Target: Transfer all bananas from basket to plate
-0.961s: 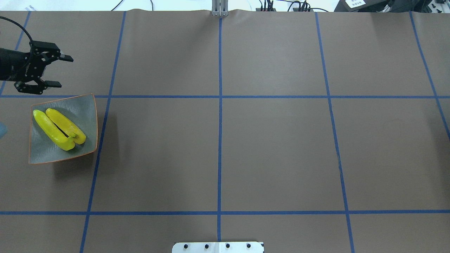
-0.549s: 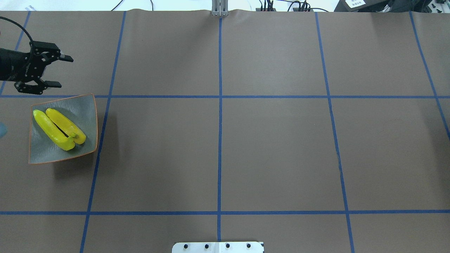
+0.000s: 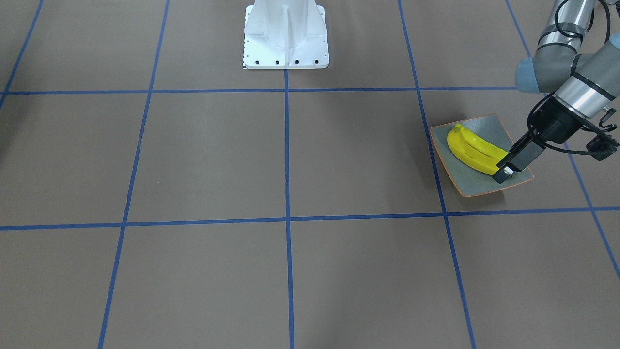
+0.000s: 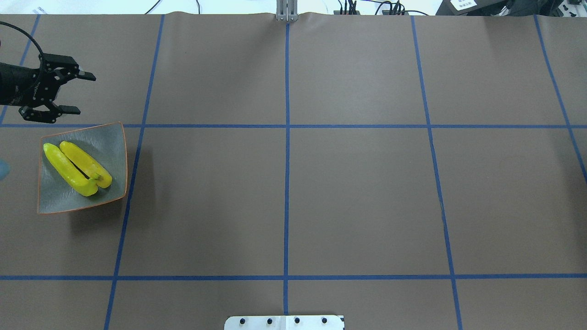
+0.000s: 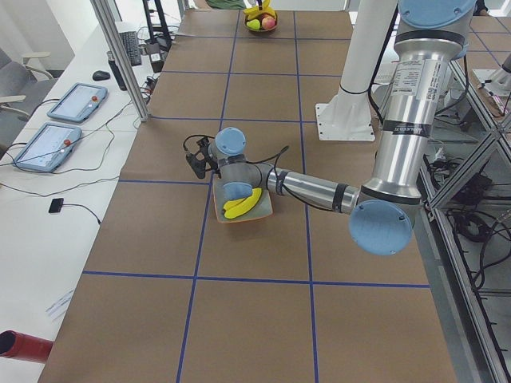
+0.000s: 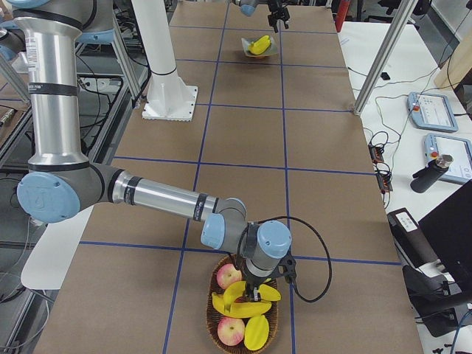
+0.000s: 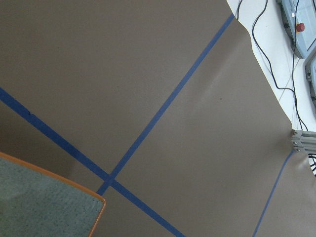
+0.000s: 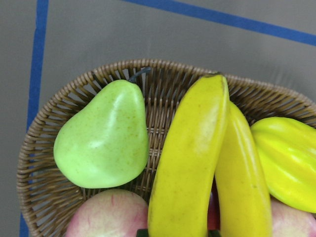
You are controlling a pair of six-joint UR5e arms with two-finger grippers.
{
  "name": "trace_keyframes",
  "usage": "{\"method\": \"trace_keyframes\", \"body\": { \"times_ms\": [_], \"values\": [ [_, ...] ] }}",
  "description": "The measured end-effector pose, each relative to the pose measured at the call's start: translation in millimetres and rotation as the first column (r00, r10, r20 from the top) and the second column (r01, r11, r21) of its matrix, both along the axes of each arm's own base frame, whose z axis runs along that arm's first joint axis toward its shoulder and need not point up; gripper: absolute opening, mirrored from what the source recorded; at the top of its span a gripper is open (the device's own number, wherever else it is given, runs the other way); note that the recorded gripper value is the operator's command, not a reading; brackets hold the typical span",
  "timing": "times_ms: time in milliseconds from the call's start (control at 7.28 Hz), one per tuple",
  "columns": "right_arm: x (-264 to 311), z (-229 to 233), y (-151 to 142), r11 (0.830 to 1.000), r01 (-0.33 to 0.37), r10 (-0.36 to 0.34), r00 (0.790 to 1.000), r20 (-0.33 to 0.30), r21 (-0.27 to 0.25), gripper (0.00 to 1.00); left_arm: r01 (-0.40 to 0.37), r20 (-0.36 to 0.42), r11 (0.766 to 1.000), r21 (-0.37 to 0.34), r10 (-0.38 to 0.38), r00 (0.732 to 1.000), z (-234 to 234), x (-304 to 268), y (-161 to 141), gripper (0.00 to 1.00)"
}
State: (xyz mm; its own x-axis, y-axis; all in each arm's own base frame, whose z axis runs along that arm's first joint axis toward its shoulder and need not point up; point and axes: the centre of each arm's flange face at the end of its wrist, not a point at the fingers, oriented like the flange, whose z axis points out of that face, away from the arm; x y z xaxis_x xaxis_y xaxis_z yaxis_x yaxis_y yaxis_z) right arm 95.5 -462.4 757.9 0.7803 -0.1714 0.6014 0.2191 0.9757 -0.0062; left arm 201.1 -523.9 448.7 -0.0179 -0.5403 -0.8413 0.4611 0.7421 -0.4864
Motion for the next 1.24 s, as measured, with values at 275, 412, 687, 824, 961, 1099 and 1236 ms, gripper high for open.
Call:
{"method": "trace_keyframes", "body": {
  "times_ms": [275,412,687,824,961,1099,1236],
  "values": [
    [6.1,-48.5,-19.6,0.995,-0.023,0.023,1.0,0.01,0.093,0.0,-0.002,0.002,1.0,0.001,0.002,1.0,1.0,2.2,-2.3,1.0],
    [-4.8,-83.8,-44.2,0.988,-0.019,0.013,0.999,0.039,0.151,0.0,-0.008,0.01,1.0,0.014,0.008,1.0,1.5,5.4,-6.3,1.0],
    [-63.9,-171.3,-107.3,0.967,0.039,-0.077,0.987,0.143,0.251,0.0,-0.039,0.046,0.996,0.075,0.035,0.998,5.0,11.6,-11.2,1.0],
    [-105.5,-224.3,-135.0,0.957,0.063,-0.127,0.968,0.217,0.283,0.0,-0.051,0.06,0.994,0.095,0.045,0.997,7.5,13.6,-12.8,1.0],
    [-155.2,-275.6,-151.3,0.952,0.083,-0.167,0.948,0.273,0.295,0.0,-0.058,0.062,0.992,0.112,0.052,0.997,4.6,16.6,-14.7,1.0],
    [-212.5,-323.7,-157.3,0.947,0.113,-0.213,0.922,0.322,0.301,0.0,-0.064,0.052,0.989,0.133,0.058,0.997,-5.0,20.1,-15.9,1.0],
    [-263.9,-364.8,-153.4,0.941,0.148,-0.262,0.889,0.376,0.305,0.0,-0.067,0.035,0.984,0.162,0.062,0.997,-18.0,23.2,-16.4,1.0]
  ]
}}
